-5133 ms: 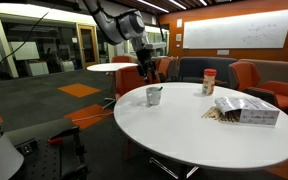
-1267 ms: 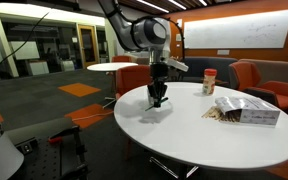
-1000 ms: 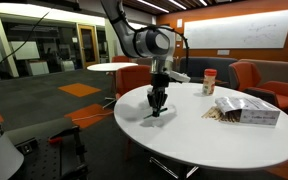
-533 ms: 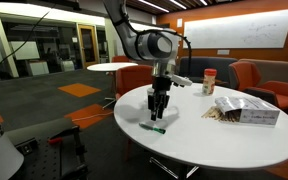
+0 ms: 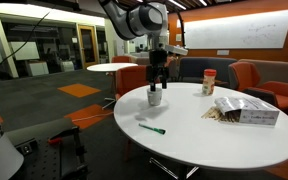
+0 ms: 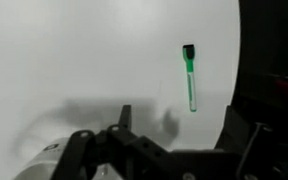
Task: Remove the green and white object from the mug and place it on the table
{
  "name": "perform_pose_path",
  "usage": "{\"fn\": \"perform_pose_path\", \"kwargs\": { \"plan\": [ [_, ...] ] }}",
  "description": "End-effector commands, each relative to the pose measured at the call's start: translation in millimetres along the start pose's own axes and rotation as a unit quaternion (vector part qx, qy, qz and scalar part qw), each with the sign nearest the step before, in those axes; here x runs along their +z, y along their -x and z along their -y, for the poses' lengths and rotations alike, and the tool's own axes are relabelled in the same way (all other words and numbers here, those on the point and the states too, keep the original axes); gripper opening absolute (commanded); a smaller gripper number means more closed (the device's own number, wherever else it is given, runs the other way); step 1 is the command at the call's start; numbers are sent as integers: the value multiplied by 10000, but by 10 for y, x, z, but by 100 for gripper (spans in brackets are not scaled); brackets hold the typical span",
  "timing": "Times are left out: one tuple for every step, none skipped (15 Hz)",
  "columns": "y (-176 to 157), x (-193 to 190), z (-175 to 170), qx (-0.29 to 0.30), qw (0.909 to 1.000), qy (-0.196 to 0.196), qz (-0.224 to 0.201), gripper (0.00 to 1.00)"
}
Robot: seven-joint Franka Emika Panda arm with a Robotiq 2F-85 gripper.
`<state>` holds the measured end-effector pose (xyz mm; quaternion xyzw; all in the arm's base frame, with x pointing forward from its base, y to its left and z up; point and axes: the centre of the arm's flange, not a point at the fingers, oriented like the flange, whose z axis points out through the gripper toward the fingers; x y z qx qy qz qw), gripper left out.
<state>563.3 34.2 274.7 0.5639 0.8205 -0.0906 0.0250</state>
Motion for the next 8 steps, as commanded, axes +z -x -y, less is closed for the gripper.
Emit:
{"fn": "perform_pose_path", "kwargs": {
  "plan": [
    [-184,-499,253,-126,9997,91,189,100],
    [-209,-611,290,-130,9996,154,200,100],
    [-241,-722,334,-102,9995,244,200,100],
    [-262,-814,380,-33,9993,328,171,100],
    [-297,-910,419,44,9990,421,130,100],
    [-318,-971,459,98,9988,477,89,100],
    [-313,-1013,478,104,9987,499,73,100],
    [-332,-1039,493,89,9986,511,36,100]
  ]
}}
